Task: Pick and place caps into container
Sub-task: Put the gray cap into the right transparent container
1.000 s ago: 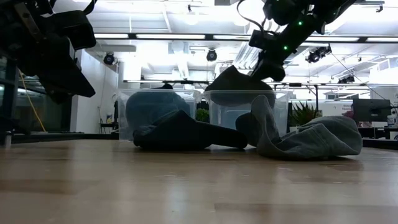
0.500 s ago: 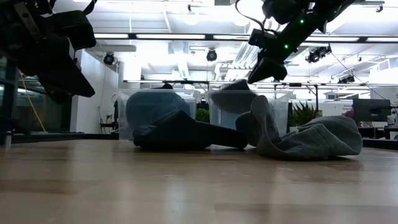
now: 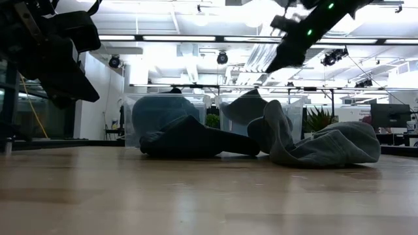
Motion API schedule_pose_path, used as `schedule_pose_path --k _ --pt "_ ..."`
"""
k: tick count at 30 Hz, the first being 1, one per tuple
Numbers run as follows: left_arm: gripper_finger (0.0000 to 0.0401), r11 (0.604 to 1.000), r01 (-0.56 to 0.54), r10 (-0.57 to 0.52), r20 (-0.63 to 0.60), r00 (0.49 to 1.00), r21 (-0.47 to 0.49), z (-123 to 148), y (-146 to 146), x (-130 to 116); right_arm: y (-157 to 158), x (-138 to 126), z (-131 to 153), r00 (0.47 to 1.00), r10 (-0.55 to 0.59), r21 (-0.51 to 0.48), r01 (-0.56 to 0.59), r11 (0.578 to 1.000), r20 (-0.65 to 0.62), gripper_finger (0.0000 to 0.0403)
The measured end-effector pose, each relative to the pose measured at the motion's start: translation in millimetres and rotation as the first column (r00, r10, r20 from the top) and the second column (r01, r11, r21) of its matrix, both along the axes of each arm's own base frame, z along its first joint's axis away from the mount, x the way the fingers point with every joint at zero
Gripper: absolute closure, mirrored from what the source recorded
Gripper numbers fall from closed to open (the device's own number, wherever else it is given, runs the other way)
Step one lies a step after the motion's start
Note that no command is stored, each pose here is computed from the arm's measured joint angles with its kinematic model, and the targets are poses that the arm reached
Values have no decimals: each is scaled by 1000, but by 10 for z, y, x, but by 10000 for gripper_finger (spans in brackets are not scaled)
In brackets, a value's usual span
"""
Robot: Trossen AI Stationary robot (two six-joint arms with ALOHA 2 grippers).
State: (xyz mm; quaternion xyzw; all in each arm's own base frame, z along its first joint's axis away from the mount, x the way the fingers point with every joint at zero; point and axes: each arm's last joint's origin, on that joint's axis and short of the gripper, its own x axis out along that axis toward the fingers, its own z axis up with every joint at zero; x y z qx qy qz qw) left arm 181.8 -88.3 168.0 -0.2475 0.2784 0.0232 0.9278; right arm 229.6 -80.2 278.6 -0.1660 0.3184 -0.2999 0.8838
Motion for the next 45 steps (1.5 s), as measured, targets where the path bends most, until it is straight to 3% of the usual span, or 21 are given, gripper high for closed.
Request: schedule_pose_path --k 4,8,12,16,19,23,31,37,45 --pt "400 1000 1 -1 0 1000 0 0 0 0 186 -161 120 988 -43 171 18 985 145 307" --pt "400 1000 1 -1 -1 1000 0 0 0 0 328 -316 145 959 -146 455 20 890 243 307" --pt "400 1000 1 -1 -1 1000 0 0 0 0 440 -384 60 959 -220 626 61 777 179 307" --pt "400 1000 0 0 -1 1000 0 -1 0 0 489 -434 -75 957 -288 730 174 661 33 307" --pt "400 1000 0 0 -1 1000 0 -1 0 0 495 -449 -150 944 -327 752 250 610 -49 305" --pt "400 1000 1 -1 -1 1000 0 -1 0 0 502 -373 -238 946 -305 780 272 564 -109 287" --pt "400 1000 2 -2 -1 1000 0 0 -1 0 501 -247 -454 912 -316 793 388 470 -260 202" --pt "400 1000 5 -5 0 1000 6 -1 0 0 480 -202 -576 872 -350 774 473 421 -342 159" --pt "400 1000 14 -14 1 1000 21 -1 0 0 398 -143 -696 843 -358 766 524 373 -403 153"
